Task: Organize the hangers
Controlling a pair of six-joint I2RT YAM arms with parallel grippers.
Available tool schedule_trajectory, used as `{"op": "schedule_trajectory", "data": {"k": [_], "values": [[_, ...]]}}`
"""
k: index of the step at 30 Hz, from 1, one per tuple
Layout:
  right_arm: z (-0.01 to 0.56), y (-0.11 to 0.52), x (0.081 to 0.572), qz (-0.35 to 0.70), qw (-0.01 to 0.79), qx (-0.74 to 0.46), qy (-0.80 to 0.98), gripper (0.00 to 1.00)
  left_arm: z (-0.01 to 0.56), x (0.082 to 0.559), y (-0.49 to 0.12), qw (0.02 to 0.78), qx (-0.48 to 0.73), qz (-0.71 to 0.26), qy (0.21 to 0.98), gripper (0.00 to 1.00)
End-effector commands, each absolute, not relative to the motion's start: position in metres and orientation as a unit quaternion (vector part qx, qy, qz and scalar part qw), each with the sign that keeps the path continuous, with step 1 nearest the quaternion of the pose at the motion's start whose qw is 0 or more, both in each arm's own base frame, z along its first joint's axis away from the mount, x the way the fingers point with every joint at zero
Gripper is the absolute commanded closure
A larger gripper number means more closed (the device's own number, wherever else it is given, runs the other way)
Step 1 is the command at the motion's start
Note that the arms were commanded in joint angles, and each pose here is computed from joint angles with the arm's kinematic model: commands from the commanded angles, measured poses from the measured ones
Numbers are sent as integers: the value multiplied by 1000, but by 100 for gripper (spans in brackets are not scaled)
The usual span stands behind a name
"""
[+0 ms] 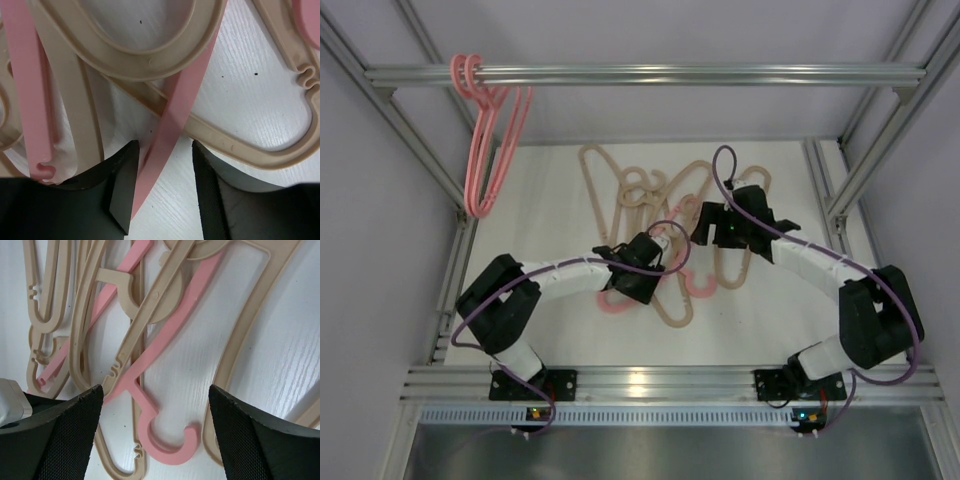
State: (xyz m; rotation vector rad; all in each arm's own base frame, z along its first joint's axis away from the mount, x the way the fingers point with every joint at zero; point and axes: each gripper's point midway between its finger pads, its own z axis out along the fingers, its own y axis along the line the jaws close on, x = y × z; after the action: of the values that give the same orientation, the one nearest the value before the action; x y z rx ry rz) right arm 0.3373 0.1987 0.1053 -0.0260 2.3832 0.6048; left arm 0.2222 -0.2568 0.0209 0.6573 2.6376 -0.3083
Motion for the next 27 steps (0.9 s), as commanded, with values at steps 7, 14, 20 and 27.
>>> {"op": "schedule_trajectory", "data": {"k": [7,14,20,27], "values": [[146,186,333,266,385,-7,884,16,25,206,-283,198,288,-119,929,91],[177,168,329,261,426,-5,866,16,91,192,-306,217,319,-186,904,100],[211,152,325,254,463,-6,849,16,153,170,-324,216,330,-284,874,100],[256,132,316,249,508,-4,825,16,192,158,-340,212,307,-349,860,100]]}}
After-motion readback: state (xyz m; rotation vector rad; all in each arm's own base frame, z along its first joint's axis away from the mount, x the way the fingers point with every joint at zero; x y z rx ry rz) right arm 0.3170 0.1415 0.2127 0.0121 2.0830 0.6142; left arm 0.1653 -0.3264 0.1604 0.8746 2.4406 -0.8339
